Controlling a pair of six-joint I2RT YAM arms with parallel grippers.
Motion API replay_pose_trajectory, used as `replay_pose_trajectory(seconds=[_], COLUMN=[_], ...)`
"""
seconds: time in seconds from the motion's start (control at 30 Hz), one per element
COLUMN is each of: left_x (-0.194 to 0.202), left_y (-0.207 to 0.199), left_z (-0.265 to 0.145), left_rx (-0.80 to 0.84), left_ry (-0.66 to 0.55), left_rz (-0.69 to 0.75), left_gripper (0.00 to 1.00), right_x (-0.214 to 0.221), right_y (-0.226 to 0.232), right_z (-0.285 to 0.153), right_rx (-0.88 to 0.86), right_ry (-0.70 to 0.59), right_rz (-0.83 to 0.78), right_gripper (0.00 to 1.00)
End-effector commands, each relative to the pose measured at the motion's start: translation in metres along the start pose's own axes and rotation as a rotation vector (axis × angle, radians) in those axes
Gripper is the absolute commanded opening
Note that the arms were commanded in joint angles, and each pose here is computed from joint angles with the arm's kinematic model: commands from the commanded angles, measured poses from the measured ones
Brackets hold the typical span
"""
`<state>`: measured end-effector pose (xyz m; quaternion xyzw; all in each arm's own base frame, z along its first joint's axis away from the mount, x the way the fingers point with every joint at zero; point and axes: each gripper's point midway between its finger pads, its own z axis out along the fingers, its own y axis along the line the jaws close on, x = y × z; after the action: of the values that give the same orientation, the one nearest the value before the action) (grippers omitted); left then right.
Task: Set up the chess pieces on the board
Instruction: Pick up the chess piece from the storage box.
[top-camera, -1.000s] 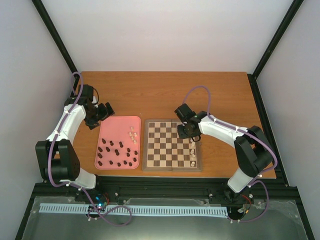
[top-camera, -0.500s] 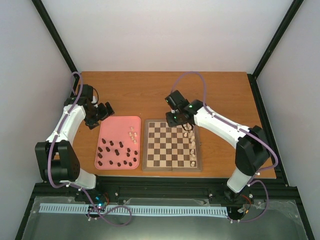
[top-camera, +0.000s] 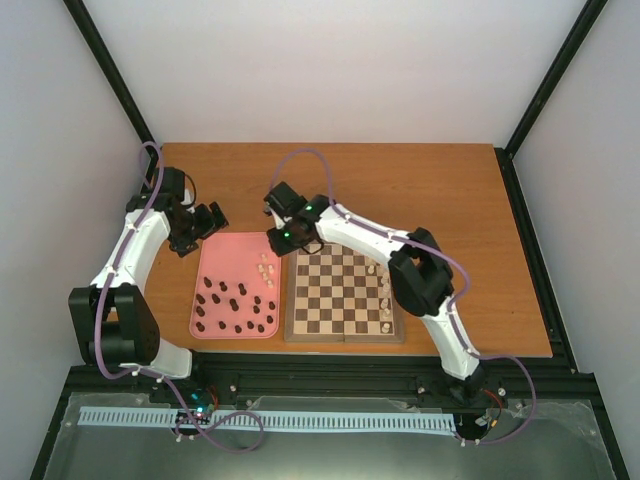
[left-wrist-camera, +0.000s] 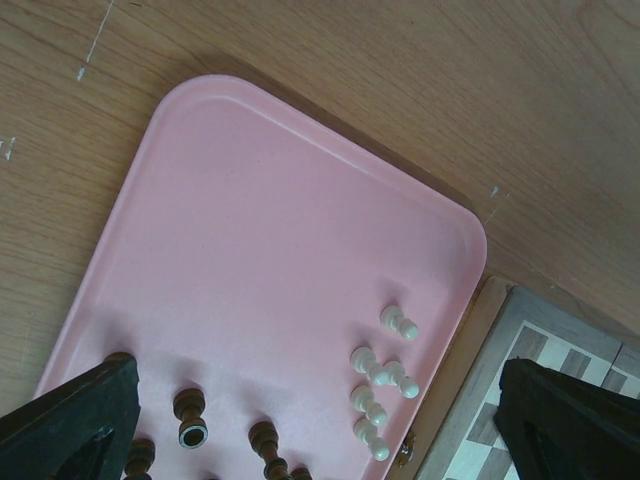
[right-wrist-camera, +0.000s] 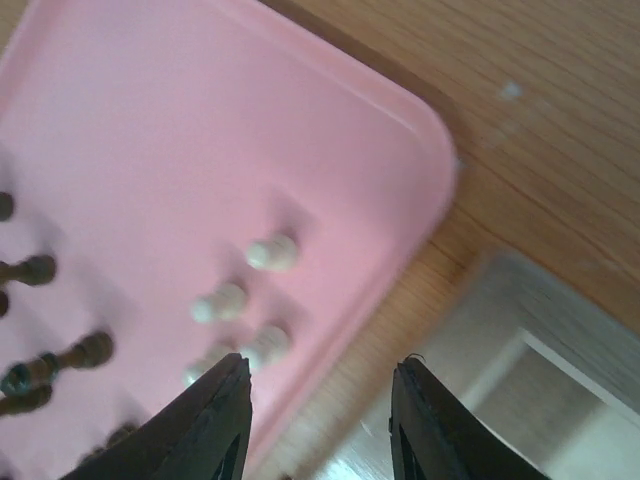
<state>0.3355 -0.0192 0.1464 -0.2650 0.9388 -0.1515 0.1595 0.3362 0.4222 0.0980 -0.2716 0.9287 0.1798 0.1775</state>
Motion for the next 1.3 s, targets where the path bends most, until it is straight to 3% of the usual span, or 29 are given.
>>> replay_pose_trajectory(seconds=[0.0,0.4,1.27], left_x=[-0.006,-0.005,-0.001], left_y=[-0.012,-0.012,-0.008], left_z=[-0.014,-0.011,-0.009], left_rx=[0.042,0.046,0.034], left_ry=[-0.031,-0.022,-0.015], left_rz=[0.028,0.028,0.026], left_gripper=[1.0,1.0,1.0], right_x=[-0.013,-0.01,-0.006], right_y=[0.043,0.049,0.037], right_z=[0.004,0.052,0.073], right_rx=[-0.102,-0.106,-0.049], right_ry=[-0.008,0.052,0.078], right_rz=[-0.086,-0.083,-0.08], right_gripper=[0.4,0.39,0.32])
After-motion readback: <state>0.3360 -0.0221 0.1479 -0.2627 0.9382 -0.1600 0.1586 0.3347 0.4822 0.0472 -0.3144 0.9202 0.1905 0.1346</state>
